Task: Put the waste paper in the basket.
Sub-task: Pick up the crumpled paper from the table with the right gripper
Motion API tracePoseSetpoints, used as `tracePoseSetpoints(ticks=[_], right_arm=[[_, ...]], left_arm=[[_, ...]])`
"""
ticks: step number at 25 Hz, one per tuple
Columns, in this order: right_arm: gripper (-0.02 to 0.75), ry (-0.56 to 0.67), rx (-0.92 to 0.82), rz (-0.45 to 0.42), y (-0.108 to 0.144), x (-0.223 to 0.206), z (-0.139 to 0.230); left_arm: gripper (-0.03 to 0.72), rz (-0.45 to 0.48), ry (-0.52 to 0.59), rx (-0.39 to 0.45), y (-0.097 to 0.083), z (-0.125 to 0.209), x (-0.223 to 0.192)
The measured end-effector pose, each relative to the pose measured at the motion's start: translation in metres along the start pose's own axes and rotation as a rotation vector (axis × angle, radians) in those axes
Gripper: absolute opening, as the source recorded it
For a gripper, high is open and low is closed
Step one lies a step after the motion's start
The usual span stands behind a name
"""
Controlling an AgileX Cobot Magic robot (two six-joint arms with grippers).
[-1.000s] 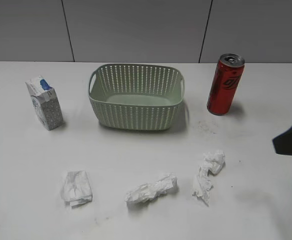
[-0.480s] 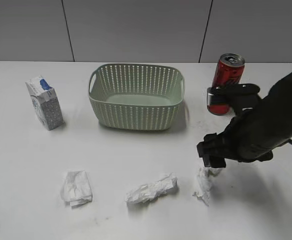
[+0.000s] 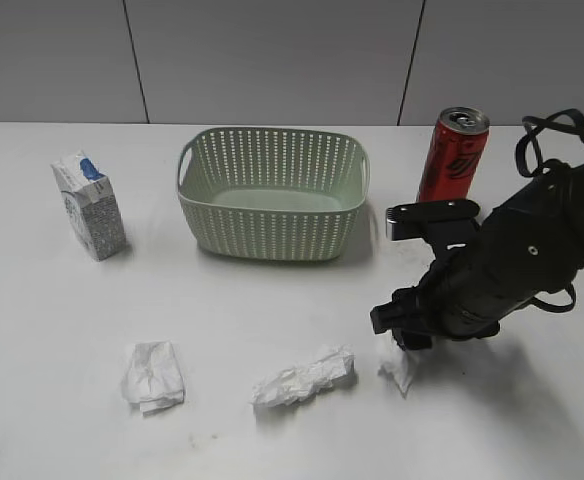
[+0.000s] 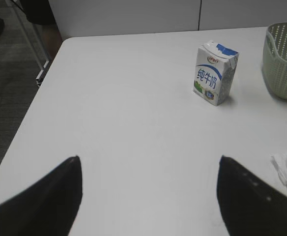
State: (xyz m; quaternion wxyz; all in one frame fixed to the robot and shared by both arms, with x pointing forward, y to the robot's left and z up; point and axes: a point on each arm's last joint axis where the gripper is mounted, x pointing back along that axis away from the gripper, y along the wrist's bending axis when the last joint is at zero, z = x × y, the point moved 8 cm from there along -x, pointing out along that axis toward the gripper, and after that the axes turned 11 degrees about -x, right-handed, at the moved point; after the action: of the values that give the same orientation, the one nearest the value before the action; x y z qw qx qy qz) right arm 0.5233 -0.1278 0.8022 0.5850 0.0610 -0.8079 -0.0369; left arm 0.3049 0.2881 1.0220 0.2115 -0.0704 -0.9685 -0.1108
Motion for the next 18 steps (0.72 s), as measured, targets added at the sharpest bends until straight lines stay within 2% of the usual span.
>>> tracePoseSetpoints(ticks=[3,5,8,11,14,18], right_arm=[[0.153,-0.003,0.013,-0.002,0.0,0.0,0.0],[0.052,-0.006,0.018,-0.006,0.001,0.001,-0.001],[0.027,-0.011,0.027,-0.004,0.001,0.01,-0.002],[0.026,-0.071,0.031,-0.032,0.005,0.037,-0.012],[0.024,-0.187,0.054,-0.094,0.013,0.074,-0.03],[0.024,-0.441,0.125,-0.237,0.035,0.127,-0.064]], left_arm=[[0.621,0.0,0.0,0.0,0.0,0.0,0.0],[0.615,0.0,0.0,0.0,0.0,0.0,0.0],[0.605,0.0,0.0,0.0,0.0,0.0,0.0],[0.599,0.0,0.0,0.0,0.0,0.0,0.0],[0.596,0.0,0.0,0.0,0.0,0.0,0.0],[0.594,0.0,0.0,0.0,0.0,0.0,0.0]])
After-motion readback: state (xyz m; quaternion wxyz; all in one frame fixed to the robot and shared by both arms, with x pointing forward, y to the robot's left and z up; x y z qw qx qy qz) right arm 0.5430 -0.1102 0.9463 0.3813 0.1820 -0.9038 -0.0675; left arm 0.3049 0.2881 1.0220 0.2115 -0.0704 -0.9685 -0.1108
